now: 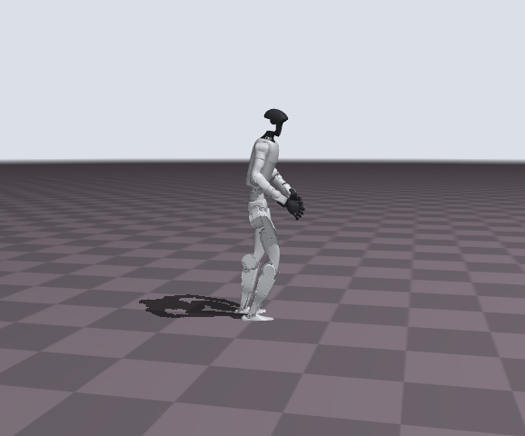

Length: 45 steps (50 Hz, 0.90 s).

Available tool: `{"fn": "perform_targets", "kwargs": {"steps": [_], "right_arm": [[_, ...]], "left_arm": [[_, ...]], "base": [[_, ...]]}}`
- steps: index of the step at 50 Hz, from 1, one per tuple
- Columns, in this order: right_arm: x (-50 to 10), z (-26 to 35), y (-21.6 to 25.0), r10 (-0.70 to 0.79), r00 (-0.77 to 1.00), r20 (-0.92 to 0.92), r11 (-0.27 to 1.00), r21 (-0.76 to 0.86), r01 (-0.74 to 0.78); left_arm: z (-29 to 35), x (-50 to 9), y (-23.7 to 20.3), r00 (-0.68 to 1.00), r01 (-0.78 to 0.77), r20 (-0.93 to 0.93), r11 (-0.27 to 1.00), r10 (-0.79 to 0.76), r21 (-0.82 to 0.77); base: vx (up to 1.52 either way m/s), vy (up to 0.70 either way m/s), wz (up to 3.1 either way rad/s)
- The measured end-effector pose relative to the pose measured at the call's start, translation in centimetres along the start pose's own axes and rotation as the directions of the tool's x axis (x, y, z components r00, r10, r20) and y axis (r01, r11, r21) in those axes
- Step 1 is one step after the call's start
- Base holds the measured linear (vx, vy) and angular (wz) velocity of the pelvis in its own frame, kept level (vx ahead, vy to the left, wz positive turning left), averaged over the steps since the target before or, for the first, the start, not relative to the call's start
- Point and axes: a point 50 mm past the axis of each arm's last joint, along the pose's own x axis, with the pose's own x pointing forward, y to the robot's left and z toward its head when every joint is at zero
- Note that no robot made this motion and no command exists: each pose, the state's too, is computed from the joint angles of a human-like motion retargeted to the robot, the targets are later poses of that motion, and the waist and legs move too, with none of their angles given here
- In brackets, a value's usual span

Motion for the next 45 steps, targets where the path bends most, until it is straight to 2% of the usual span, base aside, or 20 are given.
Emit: {"fn": "perform_targets", "kwargs": {"steps": [11,19,35,40,45], "right_arm": [[0.0,-0.5,-0.2,-0.05,0.999,-0.012,0.996,0.068,0.05],[0.0,-0.9,-0.1,-0.036,0.999,-0.032,0.996,0.076,0.038],[1.7,1.3,0.3,0.048,0.999,0.002,0.998,-0.028,-0.048],[2.5,2.7,0.4,0.056,0.998,0.041,0.997,-0.059,-0.053],[2.9,4.0,0.5,0.058,0.995,0.083,0.997,-0.056,-0.053]], "left_arm": [[-1.5,-0.4,0.3,0.994,-0.088,-0.062,0.996,0.088,0.008],[-4.2,-1.3,0.4,0.974,-0.143,-0.181,0.989,0.136,-0.028],[-10.0,-3.5,0.5,0.875,-0.179,-0.466,0.982,0.129,-0.064],[-10.1,-3.6,1.0,0.867,-0.189,-0.478,0.98,0.137,-0.061],[-8.6,-2.6,1.8,0.897,-0.195,-0.412,0.98,0.16,-0.043]], "base": [[-0.03,0.03,0.01],[0.0,0.0,0.0],[-0.01,-0.04,0.01],[-0.01,-0.07,0.0],[-0.01,-0.06,0.03]]}}
